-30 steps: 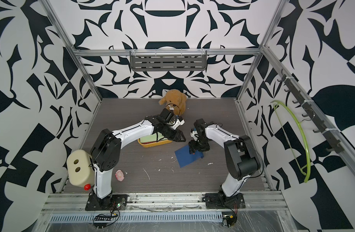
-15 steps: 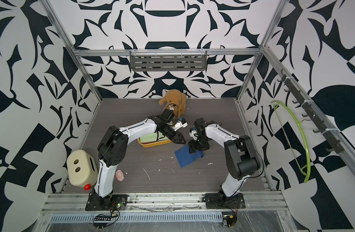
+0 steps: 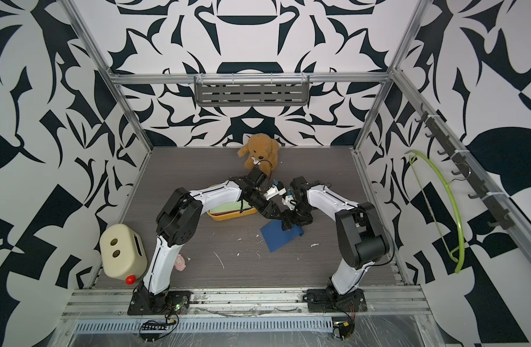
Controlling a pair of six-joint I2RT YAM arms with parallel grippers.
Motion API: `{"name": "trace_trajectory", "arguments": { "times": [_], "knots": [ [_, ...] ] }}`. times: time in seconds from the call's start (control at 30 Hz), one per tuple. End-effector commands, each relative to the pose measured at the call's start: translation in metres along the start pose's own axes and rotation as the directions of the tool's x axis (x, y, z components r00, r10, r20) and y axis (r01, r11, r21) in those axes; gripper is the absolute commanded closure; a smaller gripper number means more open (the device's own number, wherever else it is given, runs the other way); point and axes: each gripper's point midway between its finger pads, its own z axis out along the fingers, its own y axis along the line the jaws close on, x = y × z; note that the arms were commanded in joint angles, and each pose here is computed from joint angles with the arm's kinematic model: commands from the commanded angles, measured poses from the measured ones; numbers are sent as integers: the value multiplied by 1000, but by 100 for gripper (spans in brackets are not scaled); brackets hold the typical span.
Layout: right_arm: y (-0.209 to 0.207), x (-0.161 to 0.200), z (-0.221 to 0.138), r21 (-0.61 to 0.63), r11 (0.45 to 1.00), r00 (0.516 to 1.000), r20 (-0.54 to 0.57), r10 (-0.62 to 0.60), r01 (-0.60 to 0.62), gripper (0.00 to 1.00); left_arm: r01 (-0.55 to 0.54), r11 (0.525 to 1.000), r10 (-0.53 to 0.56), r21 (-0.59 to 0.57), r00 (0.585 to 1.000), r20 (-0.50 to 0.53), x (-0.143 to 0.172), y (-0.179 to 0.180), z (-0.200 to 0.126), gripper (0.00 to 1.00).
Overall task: Put the sealed envelopes into the storage box
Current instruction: Pick up the envelope from the center of the board.
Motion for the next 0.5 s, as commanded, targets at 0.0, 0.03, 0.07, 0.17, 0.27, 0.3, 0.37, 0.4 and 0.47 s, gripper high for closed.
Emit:
{"name": "trace_trajectory", "arguments": {
  "times": [0.0, 0.03, 0.07, 0.17, 0.27, 0.3, 0.37, 0.4, 0.47],
  "knots": [
    [7, -4, -13, -10, 999, 999, 18, -41, 41, 27, -3, 999, 5, 49, 1000, -31, 11, 2, 14, 46],
    [7, -4, -13, -10, 999, 999, 20, -42, 42, 27, -3, 998, 5, 69, 999, -37, 12, -2, 16, 46],
    [7, -5, -12, -9, 999, 999, 21, -43, 43, 27, -4, 996, 8, 85, 999, -47, 15, -5, 18, 46],
    [5, -6, -11, -3, 999, 999, 24, -41, 41, 27, -4, 994, 13, 110, 997, -79, 23, -11, 24, 46],
    [5, -8, -10, -1, 999, 999, 31, -40, 40, 27, -6, 993, 18, 118, 995, -102, 29, -15, 29, 46],
    [5, -8, -9, 0, 999, 999, 34, -39, 39, 27, -4, 993, 17, 119, 994, -104, 30, -16, 30, 47],
    [4, -10, -10, 3, 999, 998, 40, -40, 39, 27, 0, 992, 13, 126, 995, -103, 30, -17, 30, 50],
    [4, -10, -9, 4, 999, 998, 40, -40, 39, 28, 2, 992, 11, 129, 995, -102, 30, -18, 30, 52],
    [2, -11, -10, 8, 999, 998, 43, -39, 39, 27, 3, 991, 10, 134, 995, -99, 28, -20, 29, 57]
  ]
}}
